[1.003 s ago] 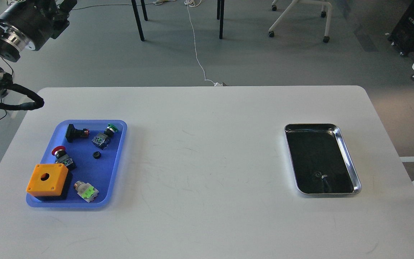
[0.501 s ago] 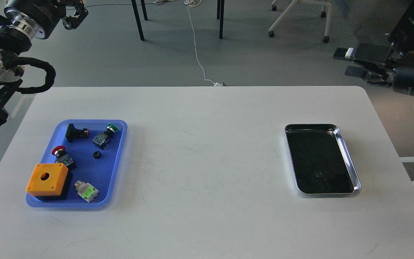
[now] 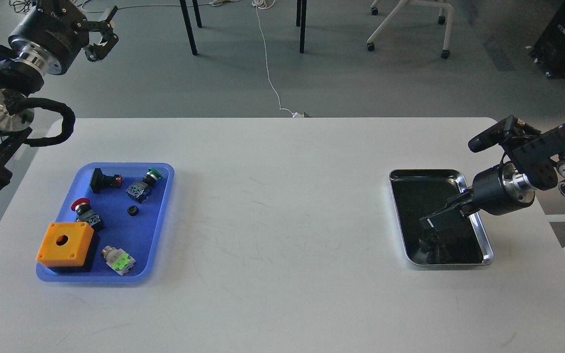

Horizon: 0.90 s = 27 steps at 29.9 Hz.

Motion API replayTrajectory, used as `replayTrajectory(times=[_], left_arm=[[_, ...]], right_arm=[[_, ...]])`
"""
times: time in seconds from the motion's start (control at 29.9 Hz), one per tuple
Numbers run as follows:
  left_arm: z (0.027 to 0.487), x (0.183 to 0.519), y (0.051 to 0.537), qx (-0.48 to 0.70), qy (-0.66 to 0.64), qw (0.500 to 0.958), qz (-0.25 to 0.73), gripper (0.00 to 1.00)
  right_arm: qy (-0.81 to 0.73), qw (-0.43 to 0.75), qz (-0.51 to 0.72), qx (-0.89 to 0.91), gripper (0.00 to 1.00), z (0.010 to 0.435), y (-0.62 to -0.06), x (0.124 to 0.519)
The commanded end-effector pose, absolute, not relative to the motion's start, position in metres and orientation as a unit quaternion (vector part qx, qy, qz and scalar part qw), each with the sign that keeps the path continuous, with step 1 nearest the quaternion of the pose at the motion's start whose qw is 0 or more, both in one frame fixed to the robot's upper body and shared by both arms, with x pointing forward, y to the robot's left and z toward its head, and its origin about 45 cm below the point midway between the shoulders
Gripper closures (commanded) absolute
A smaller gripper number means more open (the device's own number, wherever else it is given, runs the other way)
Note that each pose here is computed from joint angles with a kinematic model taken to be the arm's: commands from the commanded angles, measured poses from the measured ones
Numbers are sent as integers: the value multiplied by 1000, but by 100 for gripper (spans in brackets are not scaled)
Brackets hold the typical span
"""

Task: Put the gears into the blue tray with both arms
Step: 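Reach into the metal tray and grasp another black gear with the right hand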

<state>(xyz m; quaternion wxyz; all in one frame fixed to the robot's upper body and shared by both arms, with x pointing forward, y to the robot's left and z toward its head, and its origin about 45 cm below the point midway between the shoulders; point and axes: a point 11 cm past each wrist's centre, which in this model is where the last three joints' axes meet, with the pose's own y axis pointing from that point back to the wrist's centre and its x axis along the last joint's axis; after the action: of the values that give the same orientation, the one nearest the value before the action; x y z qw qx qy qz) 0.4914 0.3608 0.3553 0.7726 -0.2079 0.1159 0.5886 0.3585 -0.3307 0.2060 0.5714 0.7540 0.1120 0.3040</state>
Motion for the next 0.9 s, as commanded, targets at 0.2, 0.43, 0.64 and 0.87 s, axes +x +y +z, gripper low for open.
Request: replayTrajectory(times=[0.2, 0.43, 0.64, 0.87], left_arm=[[360, 490, 361, -213, 114, 780, 577, 2], [360, 489, 364, -213, 112, 779, 579, 2], [361, 489, 365, -214, 112, 778, 580, 2], [362, 489, 366, -215, 110, 778, 580, 2]], right_arm=[[133, 580, 297, 747, 13, 159, -323, 359], [144, 578, 303, 744, 23, 143, -316, 356], [148, 585, 297, 740, 27, 141, -324, 353], [152, 590, 291, 737, 44, 139, -330, 350]])
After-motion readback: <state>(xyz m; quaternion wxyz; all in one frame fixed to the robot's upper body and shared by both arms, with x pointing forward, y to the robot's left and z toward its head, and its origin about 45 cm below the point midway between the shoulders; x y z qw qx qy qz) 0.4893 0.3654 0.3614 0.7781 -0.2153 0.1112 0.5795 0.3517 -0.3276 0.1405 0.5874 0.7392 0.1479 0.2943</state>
